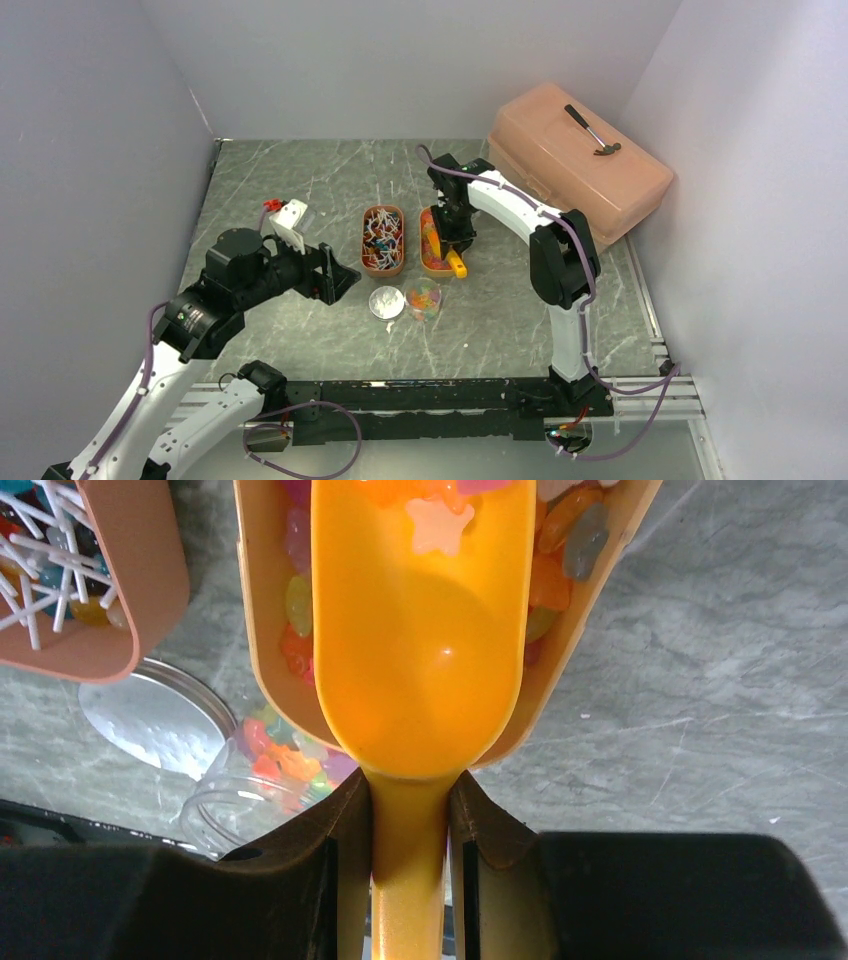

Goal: Pack the candies
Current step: Scoop the fake candies from the storage box.

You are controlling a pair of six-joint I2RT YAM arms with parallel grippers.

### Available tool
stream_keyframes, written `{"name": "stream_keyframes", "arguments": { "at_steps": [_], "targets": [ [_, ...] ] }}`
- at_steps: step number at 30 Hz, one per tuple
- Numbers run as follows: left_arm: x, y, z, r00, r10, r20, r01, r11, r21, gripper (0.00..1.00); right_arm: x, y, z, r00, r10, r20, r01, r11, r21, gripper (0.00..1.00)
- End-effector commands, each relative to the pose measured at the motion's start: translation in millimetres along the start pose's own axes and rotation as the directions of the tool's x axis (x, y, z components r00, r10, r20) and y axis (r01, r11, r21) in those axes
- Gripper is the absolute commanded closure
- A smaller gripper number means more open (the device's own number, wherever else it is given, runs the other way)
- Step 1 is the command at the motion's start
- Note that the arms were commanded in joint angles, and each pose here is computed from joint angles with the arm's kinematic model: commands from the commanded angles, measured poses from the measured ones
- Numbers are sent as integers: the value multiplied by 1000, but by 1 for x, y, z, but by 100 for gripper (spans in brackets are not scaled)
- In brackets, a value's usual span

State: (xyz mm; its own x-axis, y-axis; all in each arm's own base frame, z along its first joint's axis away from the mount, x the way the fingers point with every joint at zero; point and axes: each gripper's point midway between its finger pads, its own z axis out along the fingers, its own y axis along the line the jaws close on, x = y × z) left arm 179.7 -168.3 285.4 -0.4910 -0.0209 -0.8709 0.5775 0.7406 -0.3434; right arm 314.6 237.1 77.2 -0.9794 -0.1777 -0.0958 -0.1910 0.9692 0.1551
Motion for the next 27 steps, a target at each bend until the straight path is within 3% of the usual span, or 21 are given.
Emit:
{"name": "stream_keyframes", "arguments": {
  "at_steps": [1,10,27],
  "targets": [
    [-3,-1,1,1000,11,9,-11,1000,8,11,-20,-6,6,996,27,85,-30,999,33,100],
    [-3,0,1,1000,9,9,-9,1000,2,11,-27,-5,17,986,66,154,-71,997,23,100],
    [-2,3,3,1000,7,5,-7,1000,-13,11,-27,-4,14,952,15,305,-24,999,25,100]
  ]
}}
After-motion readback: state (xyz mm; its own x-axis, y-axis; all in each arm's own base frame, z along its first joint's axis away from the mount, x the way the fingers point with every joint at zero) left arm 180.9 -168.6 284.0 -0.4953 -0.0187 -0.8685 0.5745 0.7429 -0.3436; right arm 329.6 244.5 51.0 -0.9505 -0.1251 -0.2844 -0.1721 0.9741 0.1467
